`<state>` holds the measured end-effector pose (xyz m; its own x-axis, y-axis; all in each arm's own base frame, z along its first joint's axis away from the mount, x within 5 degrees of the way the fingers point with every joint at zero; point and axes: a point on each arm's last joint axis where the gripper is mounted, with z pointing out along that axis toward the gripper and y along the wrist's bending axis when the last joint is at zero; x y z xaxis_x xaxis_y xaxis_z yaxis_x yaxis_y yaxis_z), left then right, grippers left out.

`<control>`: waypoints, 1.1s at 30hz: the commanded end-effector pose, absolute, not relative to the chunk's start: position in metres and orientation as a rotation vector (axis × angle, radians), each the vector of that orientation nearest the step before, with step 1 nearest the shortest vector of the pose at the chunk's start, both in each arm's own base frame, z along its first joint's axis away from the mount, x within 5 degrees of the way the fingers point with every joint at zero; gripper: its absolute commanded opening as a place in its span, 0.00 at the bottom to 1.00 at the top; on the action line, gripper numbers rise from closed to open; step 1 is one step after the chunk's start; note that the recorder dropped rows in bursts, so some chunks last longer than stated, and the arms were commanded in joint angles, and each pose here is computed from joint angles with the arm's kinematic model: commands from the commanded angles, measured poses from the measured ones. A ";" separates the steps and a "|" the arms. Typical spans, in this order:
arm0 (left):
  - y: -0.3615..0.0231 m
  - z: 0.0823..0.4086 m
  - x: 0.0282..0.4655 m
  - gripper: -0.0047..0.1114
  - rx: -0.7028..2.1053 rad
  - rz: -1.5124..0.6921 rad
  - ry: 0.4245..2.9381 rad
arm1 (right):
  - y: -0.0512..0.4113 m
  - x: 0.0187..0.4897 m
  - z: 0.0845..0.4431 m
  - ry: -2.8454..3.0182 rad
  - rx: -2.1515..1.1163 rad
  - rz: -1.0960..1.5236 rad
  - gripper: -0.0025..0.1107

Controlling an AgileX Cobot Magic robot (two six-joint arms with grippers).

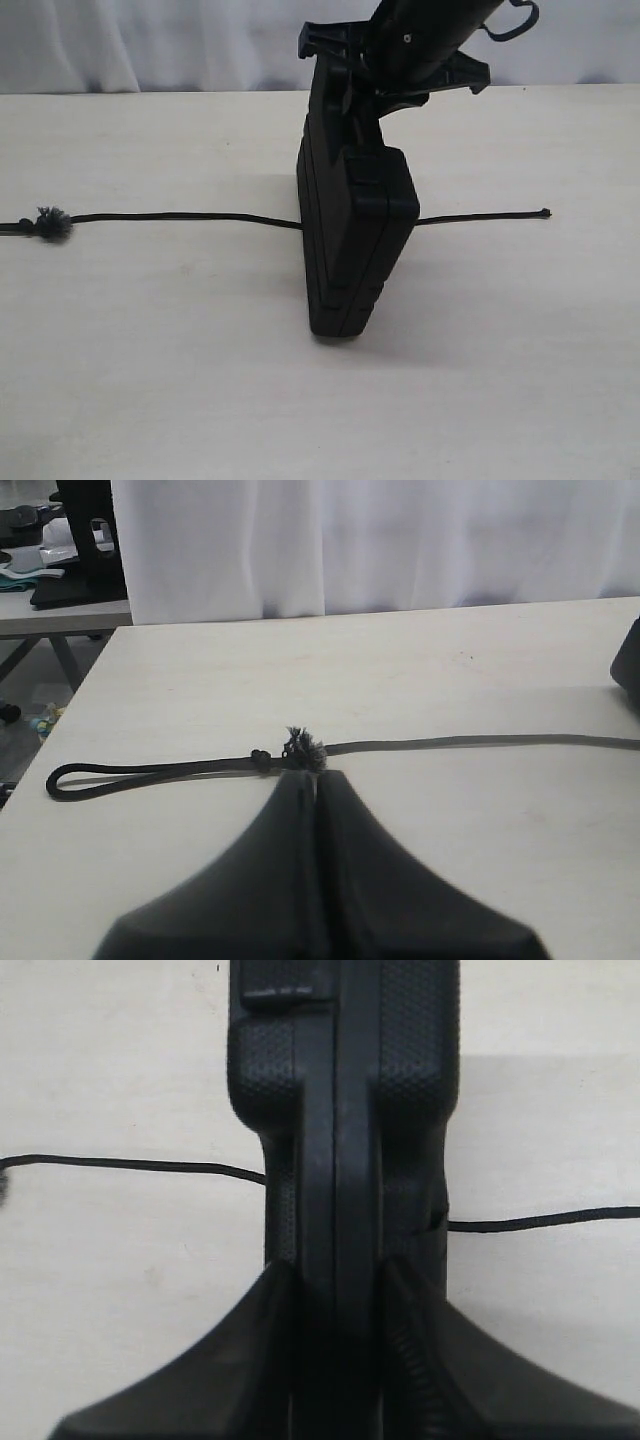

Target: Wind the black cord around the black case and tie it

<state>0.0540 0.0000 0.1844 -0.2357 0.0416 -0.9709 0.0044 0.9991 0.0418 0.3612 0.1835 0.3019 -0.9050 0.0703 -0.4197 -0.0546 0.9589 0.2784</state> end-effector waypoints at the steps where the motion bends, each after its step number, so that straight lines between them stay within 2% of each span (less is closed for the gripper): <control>1: 0.000 0.185 0.054 0.04 0.030 0.026 1.792 | 0.187 0.357 0.305 2.675 0.072 0.396 0.06; 7: 0.000 0.185 0.054 0.04 0.030 0.026 1.792 | 0.206 0.350 0.307 2.617 0.110 0.327 0.06; 33: 0.000 0.185 0.054 0.04 0.030 0.026 1.792 | 0.207 0.350 0.307 2.617 0.115 0.339 0.06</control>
